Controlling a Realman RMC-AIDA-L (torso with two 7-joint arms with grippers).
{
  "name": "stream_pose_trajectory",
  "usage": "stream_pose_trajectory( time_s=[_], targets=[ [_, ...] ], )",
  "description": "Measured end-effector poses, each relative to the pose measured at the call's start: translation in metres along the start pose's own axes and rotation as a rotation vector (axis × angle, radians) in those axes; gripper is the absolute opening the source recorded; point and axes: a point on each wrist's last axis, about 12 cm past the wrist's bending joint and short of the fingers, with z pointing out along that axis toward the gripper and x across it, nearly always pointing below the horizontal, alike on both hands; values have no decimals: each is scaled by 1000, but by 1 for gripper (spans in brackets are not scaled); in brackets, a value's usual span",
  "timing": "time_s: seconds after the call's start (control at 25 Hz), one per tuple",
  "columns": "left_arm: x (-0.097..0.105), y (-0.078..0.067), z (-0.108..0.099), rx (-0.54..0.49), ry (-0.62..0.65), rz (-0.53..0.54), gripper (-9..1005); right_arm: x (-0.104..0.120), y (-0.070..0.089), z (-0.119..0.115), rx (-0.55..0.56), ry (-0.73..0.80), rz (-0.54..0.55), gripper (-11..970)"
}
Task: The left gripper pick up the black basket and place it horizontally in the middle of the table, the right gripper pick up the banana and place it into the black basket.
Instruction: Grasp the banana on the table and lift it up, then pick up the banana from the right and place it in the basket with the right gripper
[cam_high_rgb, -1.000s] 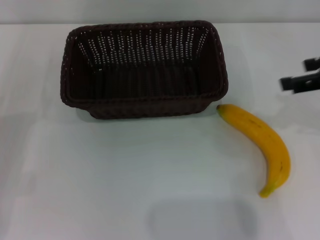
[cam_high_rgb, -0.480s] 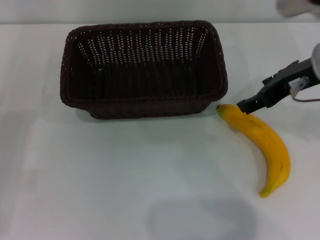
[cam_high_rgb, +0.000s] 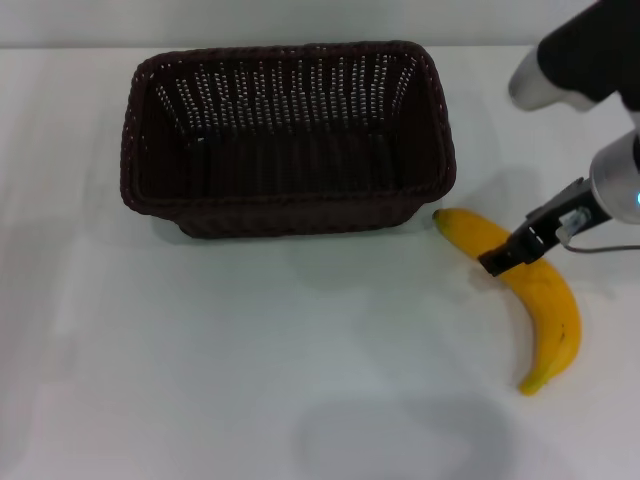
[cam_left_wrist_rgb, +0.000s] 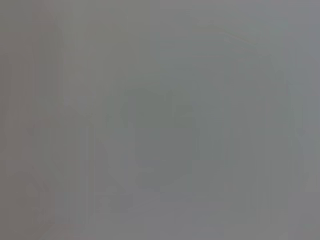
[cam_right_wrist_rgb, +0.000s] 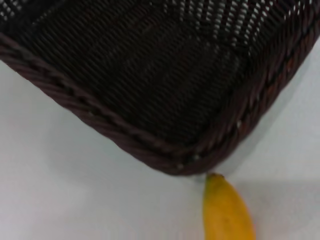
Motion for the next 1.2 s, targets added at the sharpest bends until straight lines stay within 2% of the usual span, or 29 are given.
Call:
stream_pose_trajectory(
  time_s=[0.16, 0.4, 0.6, 0.84, 1.04, 1.2],
  targets=[
    [1, 0, 0, -1, 1, -2, 863, 6, -5, 14, 5, 35, 19, 744],
    [3, 0, -2, -6, 8, -9, 862, 8, -4, 21, 12, 45, 9, 730],
    [3, 0, -2, -6, 8, -15, 862, 12, -10, 30, 8, 104, 28, 719],
    [2, 0, -4, -5, 5, -16, 861, 10, -11, 26, 19, 102, -6, 490],
    [1, 1, -5, -10, -3, -18, 861, 8, -32, 9, 134, 86, -22, 486],
    [2, 1, -6, -11, -4, -19, 861, -9, -65, -22, 247, -30, 7, 486]
  ],
)
